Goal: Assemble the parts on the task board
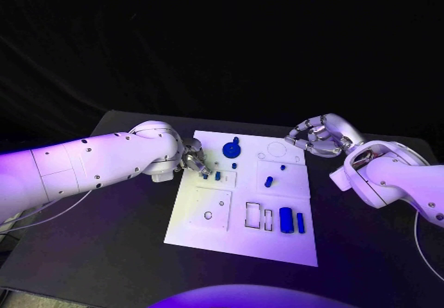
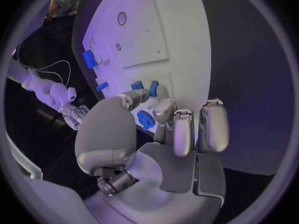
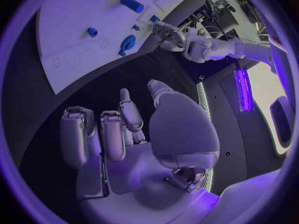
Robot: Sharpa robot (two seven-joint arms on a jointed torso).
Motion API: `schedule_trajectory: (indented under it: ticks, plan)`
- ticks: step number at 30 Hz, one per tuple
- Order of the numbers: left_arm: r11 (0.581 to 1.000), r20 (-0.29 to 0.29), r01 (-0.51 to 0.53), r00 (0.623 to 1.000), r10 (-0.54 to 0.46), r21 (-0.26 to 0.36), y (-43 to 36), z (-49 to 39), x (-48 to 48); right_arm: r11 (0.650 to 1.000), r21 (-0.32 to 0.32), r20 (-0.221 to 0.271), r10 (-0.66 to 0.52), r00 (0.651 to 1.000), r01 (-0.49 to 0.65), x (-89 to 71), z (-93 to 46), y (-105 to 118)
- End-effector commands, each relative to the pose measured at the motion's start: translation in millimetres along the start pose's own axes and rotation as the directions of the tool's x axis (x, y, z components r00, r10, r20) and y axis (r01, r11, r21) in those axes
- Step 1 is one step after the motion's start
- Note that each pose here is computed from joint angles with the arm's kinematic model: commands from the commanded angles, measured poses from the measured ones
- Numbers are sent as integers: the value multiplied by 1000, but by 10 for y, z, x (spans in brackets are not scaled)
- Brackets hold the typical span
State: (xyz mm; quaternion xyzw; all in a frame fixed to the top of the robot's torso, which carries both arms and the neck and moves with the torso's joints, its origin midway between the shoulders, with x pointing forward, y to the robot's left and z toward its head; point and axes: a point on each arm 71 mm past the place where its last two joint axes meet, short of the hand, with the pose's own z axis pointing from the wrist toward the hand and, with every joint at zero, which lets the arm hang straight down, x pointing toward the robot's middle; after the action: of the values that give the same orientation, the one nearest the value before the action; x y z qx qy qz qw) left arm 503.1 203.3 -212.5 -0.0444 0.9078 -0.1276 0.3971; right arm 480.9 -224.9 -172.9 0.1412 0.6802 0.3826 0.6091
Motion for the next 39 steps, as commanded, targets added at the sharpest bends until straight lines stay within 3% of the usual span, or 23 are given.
schedule_trajectory:
  ticks: [1,23,39]
  plan:
    - [1000,-18,-6,1000,6,4,-13,3,17,1000,-10,-6,-5,1000,5,8,-1,11]
    - [1000,-6,5,1000,-5,7,1,-19,1,1000,-11,-3,-6,1000,6,3,-4,9]
    - [990,54,135,989,-138,45,-4,-103,-106,1000,-12,2,-7,1000,7,0,1,7]
